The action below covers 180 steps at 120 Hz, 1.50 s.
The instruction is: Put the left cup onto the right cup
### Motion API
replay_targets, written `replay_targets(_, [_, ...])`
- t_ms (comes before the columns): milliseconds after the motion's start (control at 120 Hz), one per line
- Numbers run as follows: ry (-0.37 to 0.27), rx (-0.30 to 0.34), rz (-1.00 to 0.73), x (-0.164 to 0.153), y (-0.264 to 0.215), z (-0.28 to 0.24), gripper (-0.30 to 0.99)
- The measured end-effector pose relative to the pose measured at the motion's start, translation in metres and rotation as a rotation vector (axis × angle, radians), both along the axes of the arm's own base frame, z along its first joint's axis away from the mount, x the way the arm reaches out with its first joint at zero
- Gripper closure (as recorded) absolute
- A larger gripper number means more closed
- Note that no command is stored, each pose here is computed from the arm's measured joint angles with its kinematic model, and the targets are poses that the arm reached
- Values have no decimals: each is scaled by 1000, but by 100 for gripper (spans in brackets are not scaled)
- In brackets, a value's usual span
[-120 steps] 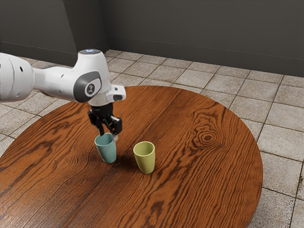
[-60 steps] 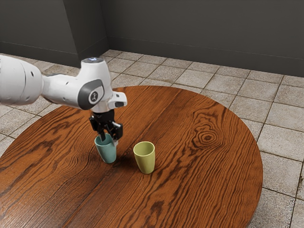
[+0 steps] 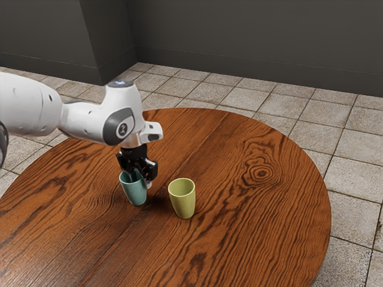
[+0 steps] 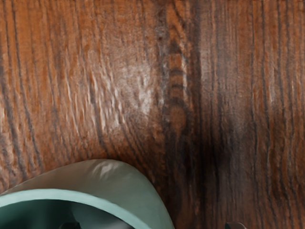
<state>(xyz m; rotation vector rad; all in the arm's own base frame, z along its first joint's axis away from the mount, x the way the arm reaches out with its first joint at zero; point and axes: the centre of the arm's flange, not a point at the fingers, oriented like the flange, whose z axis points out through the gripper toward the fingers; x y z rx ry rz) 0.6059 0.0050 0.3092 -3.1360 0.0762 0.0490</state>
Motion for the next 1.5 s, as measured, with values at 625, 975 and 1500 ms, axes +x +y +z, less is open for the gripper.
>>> replay_targets(625, [1,-4,6,-3,0,-1,77])
replay_targets(975, [-33,-20,11,-11,-1,42,78])
replay_targets(1500, [-40,-42,-83,-30,-48,114,78])
